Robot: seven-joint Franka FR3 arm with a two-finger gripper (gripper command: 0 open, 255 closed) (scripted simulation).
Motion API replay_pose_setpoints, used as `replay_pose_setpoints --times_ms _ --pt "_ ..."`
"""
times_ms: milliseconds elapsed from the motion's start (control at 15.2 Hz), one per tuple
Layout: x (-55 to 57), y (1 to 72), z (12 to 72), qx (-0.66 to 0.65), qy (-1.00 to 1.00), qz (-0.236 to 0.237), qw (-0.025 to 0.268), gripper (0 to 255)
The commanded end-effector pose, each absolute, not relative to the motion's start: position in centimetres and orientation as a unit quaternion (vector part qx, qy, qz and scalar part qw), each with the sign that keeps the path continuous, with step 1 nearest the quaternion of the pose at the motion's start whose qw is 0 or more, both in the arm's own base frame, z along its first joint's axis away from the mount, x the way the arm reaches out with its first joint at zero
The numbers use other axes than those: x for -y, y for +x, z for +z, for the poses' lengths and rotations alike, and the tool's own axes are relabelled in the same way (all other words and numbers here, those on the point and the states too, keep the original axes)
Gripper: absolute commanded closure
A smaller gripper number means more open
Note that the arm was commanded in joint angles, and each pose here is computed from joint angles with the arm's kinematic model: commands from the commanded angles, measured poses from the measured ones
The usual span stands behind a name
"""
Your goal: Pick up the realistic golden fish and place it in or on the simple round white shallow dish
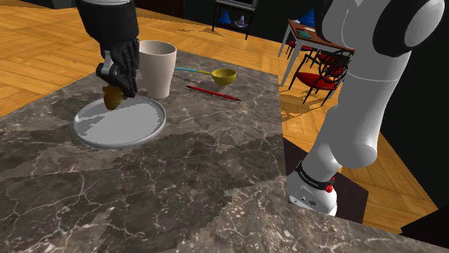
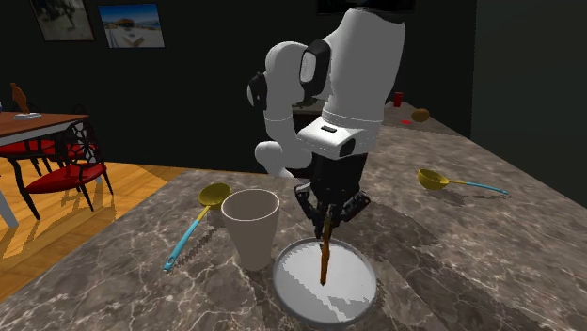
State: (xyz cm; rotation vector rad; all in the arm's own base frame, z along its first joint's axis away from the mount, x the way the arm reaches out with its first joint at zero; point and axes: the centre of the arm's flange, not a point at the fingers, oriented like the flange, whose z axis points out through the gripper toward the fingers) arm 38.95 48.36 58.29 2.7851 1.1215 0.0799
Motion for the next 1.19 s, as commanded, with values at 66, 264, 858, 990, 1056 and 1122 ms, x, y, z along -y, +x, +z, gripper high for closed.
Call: replay_pose_setpoints --times_ms 66,264,858,990,1056,1122 --pt "-48.4 39.0 56.8 -0.372 0.925 0.027 0.069 255" --pt "-48.4 39.0 55.3 -0.372 0.925 0.027 0.069 255" --pt "-48.4 39.0 53.9 -0.372 0.925 0.027 0.069 255" --pt "-48.4 39.0 53.9 -0.372 0.925 0.027 0.069 255" --pt "-48.4 39.0 53.9 -0.372 0.925 0.027 0.069 0" --pt "-48.4 39.0 53.9 -0.372 0.925 0.027 0.069 0"
